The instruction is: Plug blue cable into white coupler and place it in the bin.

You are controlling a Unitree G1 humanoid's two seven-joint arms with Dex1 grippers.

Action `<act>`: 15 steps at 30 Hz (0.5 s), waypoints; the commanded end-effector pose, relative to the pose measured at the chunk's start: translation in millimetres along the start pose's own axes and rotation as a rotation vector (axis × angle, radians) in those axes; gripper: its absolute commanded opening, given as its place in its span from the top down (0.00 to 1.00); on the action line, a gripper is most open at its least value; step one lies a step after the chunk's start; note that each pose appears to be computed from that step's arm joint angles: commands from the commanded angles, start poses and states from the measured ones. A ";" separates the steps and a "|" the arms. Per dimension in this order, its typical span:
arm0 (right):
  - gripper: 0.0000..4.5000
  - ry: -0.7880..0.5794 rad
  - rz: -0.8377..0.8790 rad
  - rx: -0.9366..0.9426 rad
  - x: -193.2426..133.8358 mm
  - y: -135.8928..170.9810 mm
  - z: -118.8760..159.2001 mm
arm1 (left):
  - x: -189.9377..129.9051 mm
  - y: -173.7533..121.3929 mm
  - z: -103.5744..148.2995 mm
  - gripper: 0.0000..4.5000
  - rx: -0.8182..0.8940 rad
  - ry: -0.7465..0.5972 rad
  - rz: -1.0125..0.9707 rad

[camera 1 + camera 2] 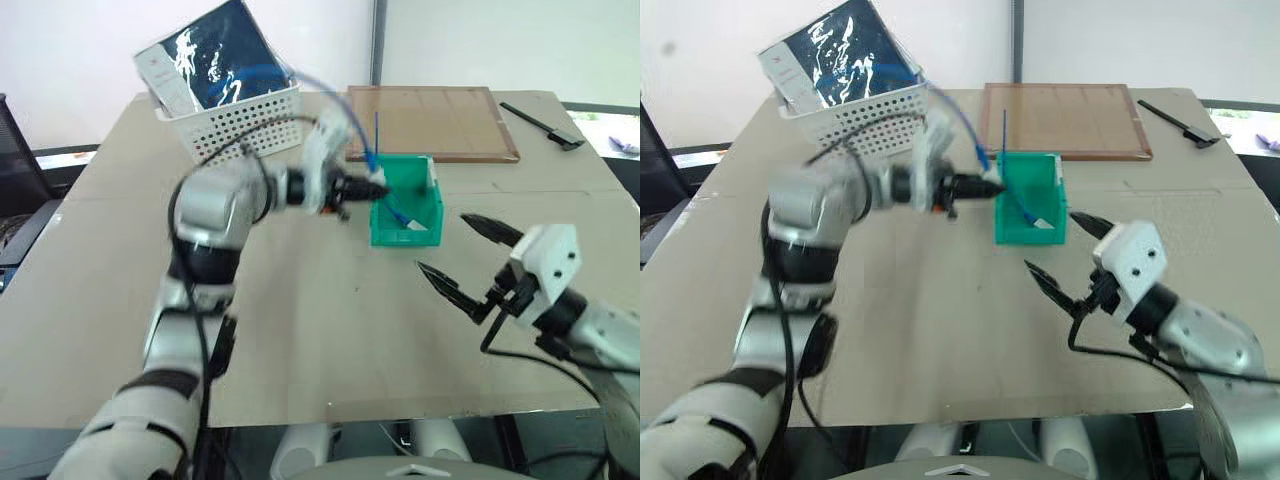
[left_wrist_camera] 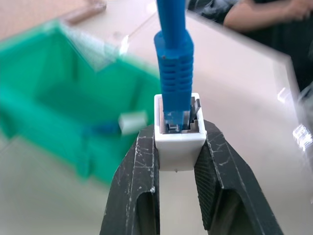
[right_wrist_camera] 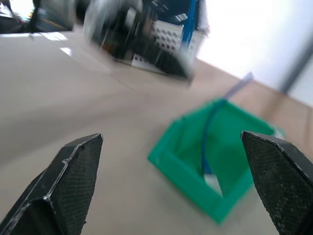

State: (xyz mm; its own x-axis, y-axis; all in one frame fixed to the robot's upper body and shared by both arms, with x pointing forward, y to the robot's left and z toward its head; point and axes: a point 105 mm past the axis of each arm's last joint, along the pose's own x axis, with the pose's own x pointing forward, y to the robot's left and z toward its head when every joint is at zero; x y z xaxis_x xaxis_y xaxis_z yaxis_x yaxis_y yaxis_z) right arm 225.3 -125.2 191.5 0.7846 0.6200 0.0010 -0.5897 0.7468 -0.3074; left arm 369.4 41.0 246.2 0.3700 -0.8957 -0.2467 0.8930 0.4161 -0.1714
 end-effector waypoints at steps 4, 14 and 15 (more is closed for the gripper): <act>0.01 0.023 -0.219 -0.020 -21.8 -6.5 -11.1 | 42.2 15.4 2.8 0.92 -0.122 0.076 0.069; 0.00 0.041 -0.329 -0.020 -37.2 -10.7 -18.5 | 69.2 28.1 -1.5 0.59 -0.114 0.130 0.138; 0.00 0.035 -0.327 -0.022 -36.5 -11.4 -17.1 | 68.8 27.7 0.0 0.51 -0.120 0.124 0.137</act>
State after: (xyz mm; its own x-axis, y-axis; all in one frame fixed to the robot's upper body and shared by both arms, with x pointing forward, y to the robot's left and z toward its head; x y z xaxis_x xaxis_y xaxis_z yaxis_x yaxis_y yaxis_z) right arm 209.7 -161.8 163.7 0.9425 0.3341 0.0085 -0.3175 0.9031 -0.2892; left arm 418.6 -3.9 205.8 0.4339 -0.7903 -0.4326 0.7769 0.5713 -0.2646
